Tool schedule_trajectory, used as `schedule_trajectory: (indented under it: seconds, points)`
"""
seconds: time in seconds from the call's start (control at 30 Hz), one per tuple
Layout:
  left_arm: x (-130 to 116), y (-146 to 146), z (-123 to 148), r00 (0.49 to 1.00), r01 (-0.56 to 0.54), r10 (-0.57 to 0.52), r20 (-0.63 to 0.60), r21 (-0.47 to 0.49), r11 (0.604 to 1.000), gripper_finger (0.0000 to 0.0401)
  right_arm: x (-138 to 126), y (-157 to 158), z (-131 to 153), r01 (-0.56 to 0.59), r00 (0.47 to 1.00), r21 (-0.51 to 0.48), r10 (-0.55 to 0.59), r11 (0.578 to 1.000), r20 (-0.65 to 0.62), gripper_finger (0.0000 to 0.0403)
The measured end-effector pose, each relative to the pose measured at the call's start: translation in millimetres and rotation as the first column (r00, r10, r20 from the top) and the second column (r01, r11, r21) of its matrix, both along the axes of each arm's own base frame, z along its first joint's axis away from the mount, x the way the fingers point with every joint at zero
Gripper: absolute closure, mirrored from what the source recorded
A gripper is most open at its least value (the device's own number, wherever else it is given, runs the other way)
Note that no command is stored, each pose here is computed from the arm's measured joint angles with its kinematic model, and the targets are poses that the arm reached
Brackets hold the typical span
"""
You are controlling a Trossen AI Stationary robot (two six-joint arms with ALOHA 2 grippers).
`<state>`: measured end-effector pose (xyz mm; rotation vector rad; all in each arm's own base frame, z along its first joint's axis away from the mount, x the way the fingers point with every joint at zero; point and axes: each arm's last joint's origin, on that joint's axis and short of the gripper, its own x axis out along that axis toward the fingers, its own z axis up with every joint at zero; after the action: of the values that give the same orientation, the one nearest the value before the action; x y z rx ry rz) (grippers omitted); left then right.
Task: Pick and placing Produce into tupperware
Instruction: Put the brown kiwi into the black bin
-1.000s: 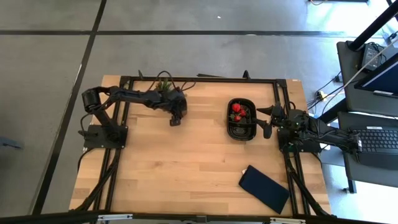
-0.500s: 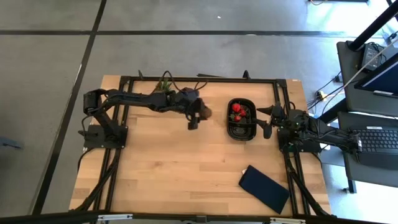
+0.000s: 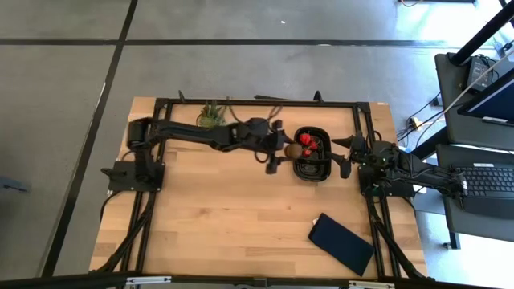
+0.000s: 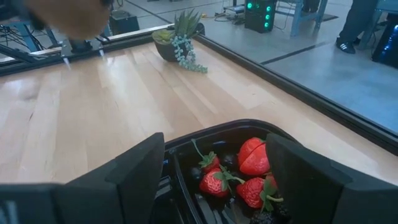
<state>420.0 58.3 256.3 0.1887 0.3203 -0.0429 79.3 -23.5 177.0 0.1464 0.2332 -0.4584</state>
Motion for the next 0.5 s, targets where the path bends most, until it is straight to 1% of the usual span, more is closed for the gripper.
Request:
schedule_trajectory:
  seconds: [0.13,0.27,0.33,0.43,0.5]
  points:
    - [29.1,-2.4,-10.8,0.999,0.036,-0.036,-0.011,-0.012,0.999,0.0154,-0.1,0.0,-0.5,0.003,1.000,0.010,-0.003,1.000,-0.001,0.0121]
    - [52.3,0.5,-22.0,0.999,0.038,-0.039,-0.030,-0.017,0.999,0.0154,-0.5,0.1,-1.9,0.007,1.000,0.026,-0.007,1.000,-0.009,0.0121]
    - [62.1,1.9,-31.8,0.998,0.037,-0.038,-0.049,-0.022,0.999,0.0154,-0.6,0.1,-1.9,0.008,1.000,0.026,-0.007,1.000,-0.010,0.0121]
    - [75.8,3.5,-45.6,0.997,0.031,-0.035,-0.062,-0.062,0.998,0.0154,-0.6,0.1,-1.9,0.008,1.000,0.026,-0.007,1.000,-0.010,0.0121]
    - [83.1,3.6,-53.8,0.996,0.050,-0.056,-0.066,-0.097,0.994,0.0154,-0.6,0.1,-2.0,0.008,1.000,0.027,-0.007,1.000,-0.010,0.0121]
